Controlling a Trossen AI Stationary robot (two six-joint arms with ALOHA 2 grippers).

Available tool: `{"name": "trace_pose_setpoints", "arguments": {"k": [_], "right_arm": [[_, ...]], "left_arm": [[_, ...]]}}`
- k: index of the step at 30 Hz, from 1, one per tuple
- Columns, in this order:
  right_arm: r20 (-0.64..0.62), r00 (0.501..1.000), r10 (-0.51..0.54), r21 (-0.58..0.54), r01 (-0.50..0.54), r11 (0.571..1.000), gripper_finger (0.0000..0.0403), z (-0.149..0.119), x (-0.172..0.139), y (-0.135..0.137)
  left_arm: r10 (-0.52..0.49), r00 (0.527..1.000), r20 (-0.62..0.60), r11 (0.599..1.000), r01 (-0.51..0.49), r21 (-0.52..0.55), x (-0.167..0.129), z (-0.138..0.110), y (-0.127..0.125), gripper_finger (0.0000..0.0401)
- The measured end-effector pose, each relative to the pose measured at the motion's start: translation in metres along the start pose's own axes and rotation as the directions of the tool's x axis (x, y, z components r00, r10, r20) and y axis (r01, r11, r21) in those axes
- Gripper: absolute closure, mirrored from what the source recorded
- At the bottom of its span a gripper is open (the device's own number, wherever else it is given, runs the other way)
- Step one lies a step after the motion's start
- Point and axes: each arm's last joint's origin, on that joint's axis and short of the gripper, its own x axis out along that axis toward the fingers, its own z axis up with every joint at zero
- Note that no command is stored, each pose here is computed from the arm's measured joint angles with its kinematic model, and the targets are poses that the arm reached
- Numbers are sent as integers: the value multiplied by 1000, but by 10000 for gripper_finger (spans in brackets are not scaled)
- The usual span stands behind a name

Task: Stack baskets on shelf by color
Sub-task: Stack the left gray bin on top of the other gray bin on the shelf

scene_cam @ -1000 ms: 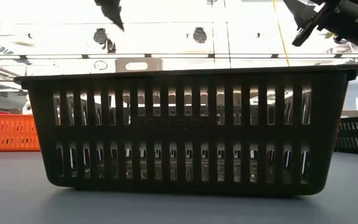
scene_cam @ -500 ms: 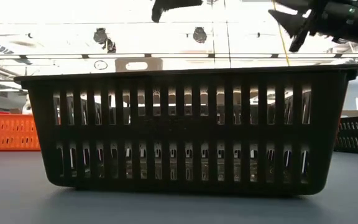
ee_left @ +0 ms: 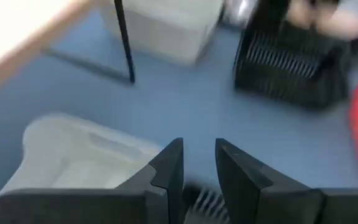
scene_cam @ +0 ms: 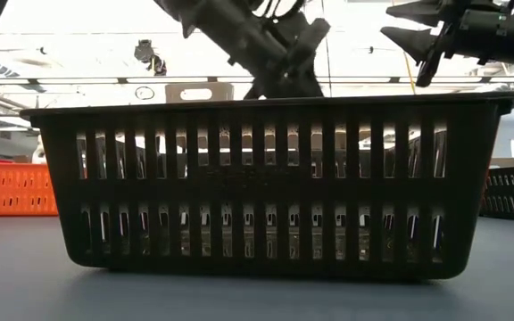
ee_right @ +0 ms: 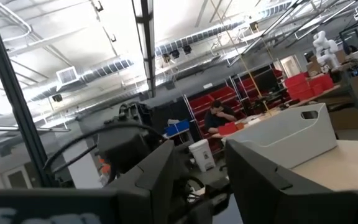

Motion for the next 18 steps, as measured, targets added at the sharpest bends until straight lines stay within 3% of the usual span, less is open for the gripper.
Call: {"name": "trace_pose_setpoints", "arguments": {"k": [6,12,18], "right_arm": [[3,1000,0,-11,0,1000,264,0,0,0],[25,1000,1,-12,-1,1000,264,3,0,1],[41,999,11,-23,-10,1000,264,5,-1,1]], "left_arm": [[64,961,-269,972,2,237,-19,-9,-5,308],[67,963,-259,972,-4,236,-30,0,-1,309],[99,946,-310,963,-13,268,-10,-13,5,309]]}}
